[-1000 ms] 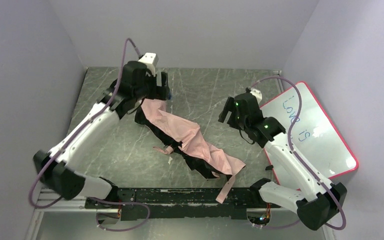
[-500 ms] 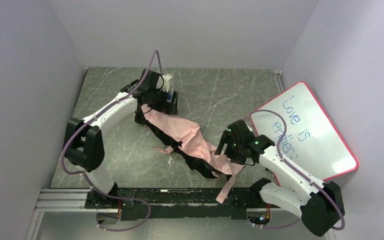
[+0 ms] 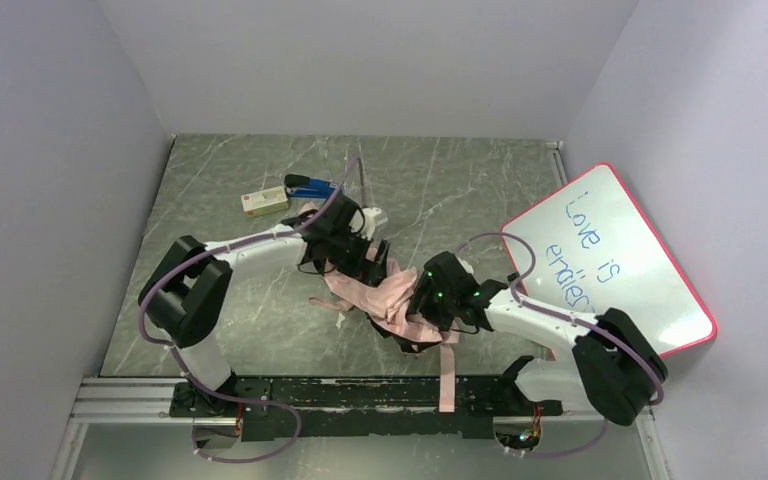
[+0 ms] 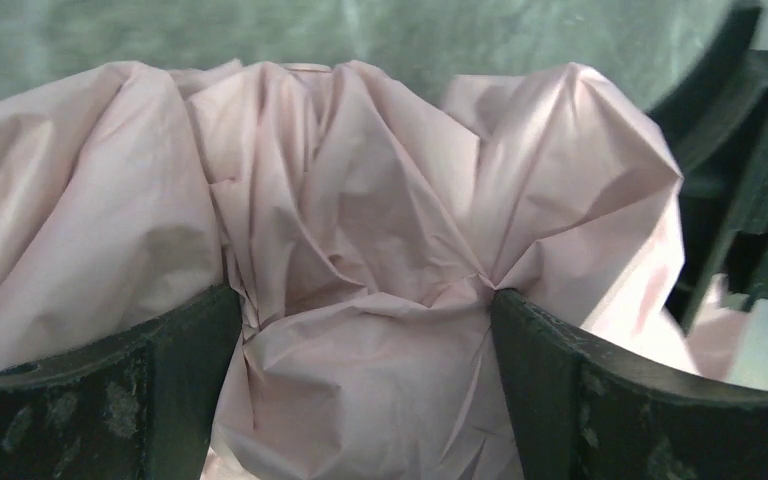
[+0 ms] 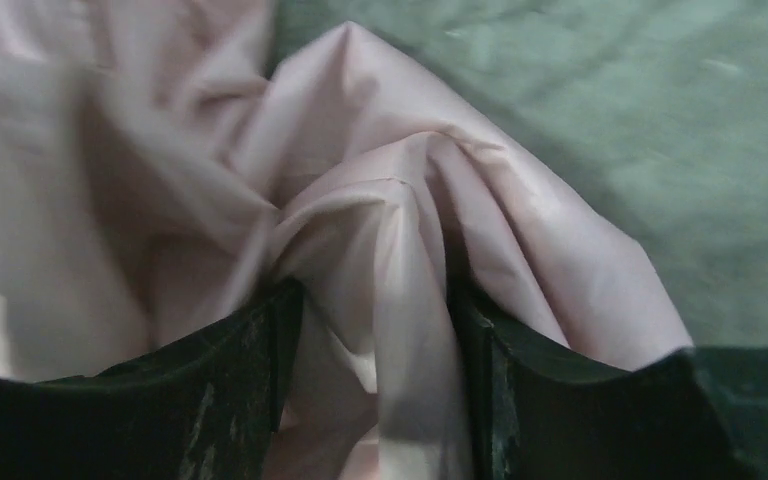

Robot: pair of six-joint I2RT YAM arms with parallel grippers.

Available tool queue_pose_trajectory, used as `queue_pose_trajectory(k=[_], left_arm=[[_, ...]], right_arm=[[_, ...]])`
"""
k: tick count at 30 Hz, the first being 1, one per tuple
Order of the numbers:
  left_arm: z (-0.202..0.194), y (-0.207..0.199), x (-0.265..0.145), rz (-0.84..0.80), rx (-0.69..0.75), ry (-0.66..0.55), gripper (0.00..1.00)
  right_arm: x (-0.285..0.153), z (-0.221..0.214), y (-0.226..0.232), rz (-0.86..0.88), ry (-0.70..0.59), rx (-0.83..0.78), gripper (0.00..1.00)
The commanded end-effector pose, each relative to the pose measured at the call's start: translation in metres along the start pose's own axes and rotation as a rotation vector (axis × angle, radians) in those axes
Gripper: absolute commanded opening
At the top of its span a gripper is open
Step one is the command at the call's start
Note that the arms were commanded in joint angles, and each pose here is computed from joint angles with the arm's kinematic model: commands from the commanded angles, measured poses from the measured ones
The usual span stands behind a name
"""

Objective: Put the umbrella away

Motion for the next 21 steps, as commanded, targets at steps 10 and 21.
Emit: queue_pose_trajectory(k=[10,21], left_arm=[[-0.048,-0.057,0.041,-0.231,0.016,0.118,0.97],[-0.073,-0.073,0.046,-0.345,0.033,0.198,0.55]], right_arm=[[0.015,0.06,0.094,0.368,-0.307,0.034,0.47],[0.009,0.057,0.082,0.374,-0.417,-0.001,0.22]])
Point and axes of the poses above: each gripper's point midway between its finger pads, its own x axis out along the fingers, its own y axis along the line the jaws close on, z = x × y, the point moved 1 cm from there along -x, back along the fingers, and after that the axes turned 12 degrees about -x, right-handed, at the moved point
